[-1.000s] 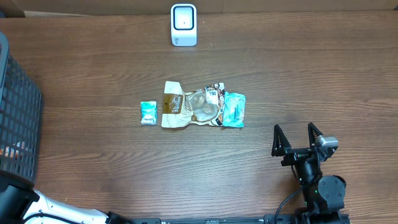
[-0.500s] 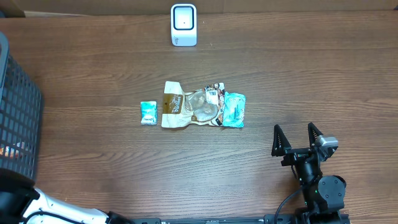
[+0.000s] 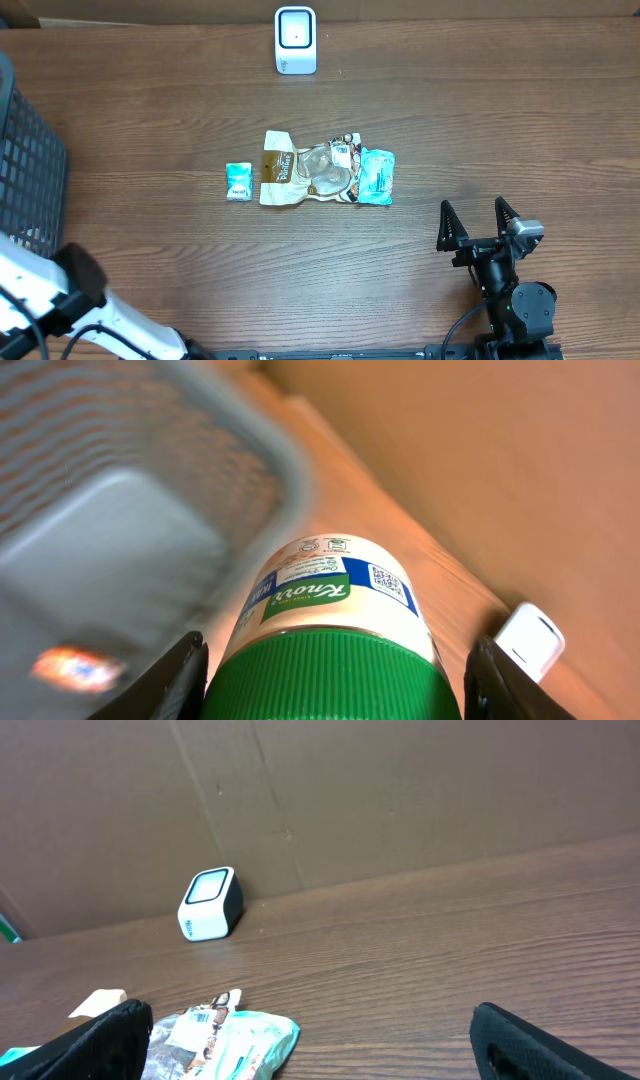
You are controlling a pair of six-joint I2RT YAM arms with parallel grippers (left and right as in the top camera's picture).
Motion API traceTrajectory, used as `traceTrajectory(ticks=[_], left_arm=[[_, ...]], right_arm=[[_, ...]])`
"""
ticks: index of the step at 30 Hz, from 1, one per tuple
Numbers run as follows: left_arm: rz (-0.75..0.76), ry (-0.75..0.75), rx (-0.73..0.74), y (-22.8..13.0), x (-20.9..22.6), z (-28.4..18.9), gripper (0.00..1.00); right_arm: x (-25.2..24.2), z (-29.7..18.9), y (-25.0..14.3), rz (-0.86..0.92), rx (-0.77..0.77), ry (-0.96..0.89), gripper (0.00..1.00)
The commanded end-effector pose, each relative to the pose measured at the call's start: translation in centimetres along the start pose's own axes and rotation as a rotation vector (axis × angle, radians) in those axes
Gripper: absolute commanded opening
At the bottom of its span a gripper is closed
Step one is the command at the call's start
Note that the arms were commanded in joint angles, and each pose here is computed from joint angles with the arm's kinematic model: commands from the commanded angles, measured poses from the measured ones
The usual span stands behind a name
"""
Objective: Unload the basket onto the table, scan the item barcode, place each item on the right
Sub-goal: 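Carry the Knorr jar out and set it upright left of the bag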
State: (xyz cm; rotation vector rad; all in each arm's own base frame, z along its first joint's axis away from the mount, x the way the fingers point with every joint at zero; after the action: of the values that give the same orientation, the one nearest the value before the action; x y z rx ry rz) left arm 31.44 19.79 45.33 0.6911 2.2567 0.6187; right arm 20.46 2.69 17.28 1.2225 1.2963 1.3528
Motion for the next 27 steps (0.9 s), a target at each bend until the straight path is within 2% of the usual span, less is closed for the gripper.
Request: traceTrajectory(ticks=[1,4,6,12,13,16,18,21,27], left_arm=[[0.206,-0.161,0.025,-3.4,-6.2,-2.1,0.26],[0.294,-0.175,0.148,-6.8,-8.8,0.1,0.27],[0.360,-0.166,0.284,-9.9,-9.8,2.6,0.27],[0.489,-0.092,0.643,-18.1,-8.8,8.5,0.24],[0.499,-0.098,0.680,-18.9,-8.7,8.8,0.24],[0.580,-0.160,0.907,-24.8,-8.7,10.0,0.22],[0.636,-0.160,0.987,-27.5,-8.7,10.0,0.21],[0.759,-0.204,1.042,-30.6,-9.8,9.4,0.20],[0.884,-0.257,1.059,-33.0,-11.3,8.3,0.19]], right_arm=[[-0.1,0.0,-0.2,-0.001,-0.003,-0.004,1.00],[-0.1,0.0,-0.2,-0.001,-0.003,-0.004,1.00],[-0.1,0.0,-0.2,-0.001,-0.003,-0.004,1.00],[-0.1,0.0,-0.2,-0.001,-0.003,-0.004,1.00],[-0.1,0.0,-0.2,-0.001,-0.003,-0.004,1.00],[-0.1,0.0,-0.2,-0.001,-0.003,-0.004,1.00],[-0.1,0.0,-0.2,-0.001,-0.003,-0.004,1.00],[-0.1,0.0,-0.2,-0.001,-0.003,-0.004,1.00],[-0.1,0.0,-0.2,-0.001,-0.003,-0.004,1.00]])
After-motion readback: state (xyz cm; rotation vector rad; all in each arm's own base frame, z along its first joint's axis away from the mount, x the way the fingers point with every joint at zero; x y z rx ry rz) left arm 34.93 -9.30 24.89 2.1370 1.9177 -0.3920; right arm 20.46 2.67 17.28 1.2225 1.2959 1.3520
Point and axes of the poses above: each gripper's point midway between its finger pads, its own z axis out along the fingers, its own x axis along the line the jaws close on, y = z × x, the point moved 4 cm from there along -z, back along the fingers, and after that the axes turned 10 degrees about -z, right-handed, at the moved point
